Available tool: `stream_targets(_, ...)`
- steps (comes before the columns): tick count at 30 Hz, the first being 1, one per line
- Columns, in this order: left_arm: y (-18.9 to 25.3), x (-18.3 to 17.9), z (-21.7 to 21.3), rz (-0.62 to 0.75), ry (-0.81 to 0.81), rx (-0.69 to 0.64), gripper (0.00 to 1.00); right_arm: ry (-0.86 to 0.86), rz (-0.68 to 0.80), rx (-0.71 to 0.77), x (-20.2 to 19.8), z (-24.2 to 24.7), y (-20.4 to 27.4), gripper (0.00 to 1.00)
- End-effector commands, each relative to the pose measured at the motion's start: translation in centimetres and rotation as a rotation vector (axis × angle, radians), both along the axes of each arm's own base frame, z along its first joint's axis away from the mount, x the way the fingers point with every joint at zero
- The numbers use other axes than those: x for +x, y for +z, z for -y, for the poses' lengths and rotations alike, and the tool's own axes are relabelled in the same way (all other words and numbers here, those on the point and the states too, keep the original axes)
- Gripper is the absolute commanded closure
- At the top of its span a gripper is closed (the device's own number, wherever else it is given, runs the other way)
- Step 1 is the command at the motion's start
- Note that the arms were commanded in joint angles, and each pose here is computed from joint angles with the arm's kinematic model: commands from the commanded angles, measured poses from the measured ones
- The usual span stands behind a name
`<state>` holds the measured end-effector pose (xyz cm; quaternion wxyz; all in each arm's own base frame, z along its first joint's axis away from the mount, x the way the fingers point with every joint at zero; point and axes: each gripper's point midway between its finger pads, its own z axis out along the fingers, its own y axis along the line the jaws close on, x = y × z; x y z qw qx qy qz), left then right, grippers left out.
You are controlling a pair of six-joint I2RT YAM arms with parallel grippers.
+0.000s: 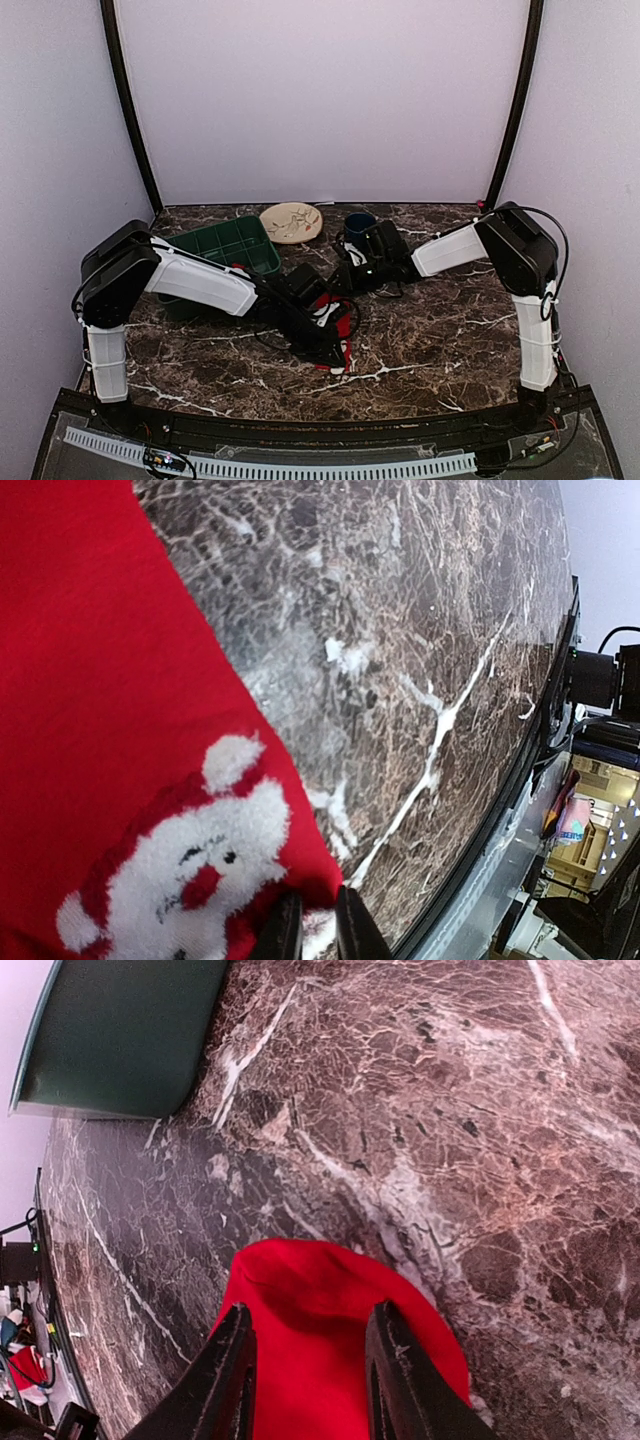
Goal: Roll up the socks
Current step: Rotate the sock at the center of the board.
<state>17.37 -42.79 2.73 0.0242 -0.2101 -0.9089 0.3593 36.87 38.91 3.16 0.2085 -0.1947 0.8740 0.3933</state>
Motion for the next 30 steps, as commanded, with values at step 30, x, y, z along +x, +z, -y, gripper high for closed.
stream_targets(30, 11.9, 6.9, -5.8, 0.623, 0.236, -0.039, 0.56, -0.124, 0.431, -0.115, 1.8, 4.7, 10.8, 0.52)
